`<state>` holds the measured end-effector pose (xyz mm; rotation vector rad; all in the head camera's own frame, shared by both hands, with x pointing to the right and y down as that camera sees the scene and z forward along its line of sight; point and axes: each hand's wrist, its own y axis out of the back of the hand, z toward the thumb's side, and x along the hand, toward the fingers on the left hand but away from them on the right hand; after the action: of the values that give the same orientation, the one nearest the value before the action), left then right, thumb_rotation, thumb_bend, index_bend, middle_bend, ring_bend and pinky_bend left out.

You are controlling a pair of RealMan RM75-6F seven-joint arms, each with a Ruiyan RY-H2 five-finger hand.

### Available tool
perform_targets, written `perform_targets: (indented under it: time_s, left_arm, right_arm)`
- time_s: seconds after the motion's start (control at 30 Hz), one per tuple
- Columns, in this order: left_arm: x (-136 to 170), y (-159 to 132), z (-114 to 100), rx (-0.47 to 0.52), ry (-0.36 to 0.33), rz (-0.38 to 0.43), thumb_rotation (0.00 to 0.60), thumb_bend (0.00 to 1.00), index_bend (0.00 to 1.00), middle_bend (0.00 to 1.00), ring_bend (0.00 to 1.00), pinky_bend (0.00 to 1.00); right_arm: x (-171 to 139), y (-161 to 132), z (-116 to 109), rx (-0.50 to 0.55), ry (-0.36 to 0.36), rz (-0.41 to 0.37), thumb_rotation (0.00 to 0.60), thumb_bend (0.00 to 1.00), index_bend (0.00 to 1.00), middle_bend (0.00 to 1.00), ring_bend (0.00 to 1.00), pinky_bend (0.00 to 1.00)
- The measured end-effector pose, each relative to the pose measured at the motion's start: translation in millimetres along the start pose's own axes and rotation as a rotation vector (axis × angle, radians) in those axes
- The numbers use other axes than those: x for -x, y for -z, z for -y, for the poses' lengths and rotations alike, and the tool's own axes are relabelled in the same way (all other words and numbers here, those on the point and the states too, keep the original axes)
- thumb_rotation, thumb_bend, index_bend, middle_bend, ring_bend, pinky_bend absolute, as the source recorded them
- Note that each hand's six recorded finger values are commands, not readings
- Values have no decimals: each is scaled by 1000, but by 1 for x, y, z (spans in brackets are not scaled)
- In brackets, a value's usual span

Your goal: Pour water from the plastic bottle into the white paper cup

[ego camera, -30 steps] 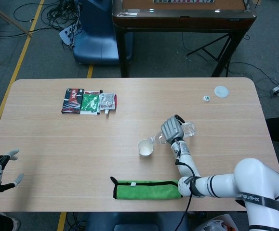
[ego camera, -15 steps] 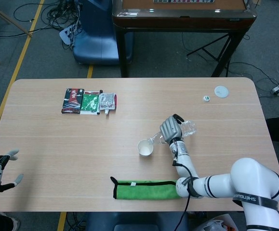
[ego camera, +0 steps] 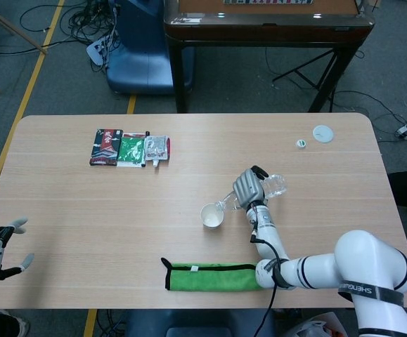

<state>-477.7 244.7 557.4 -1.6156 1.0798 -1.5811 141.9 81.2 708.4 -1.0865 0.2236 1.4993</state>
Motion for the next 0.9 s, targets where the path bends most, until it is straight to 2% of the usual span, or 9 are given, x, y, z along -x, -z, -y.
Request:
perform_targets:
  time_s: [0.27,0.9]
  left_arm:
    - [0,0,0,0,-1,-1,600,224,211,342,271,442]
    - [0,1,0,1,0,-5,600,225,212,342,271,442]
  right_arm:
    - [0,0,0,-43,8,8,600,179,634,666,533,513]
    - [0,-3,-2,-38,18,7,600,178,634,666,533,514]
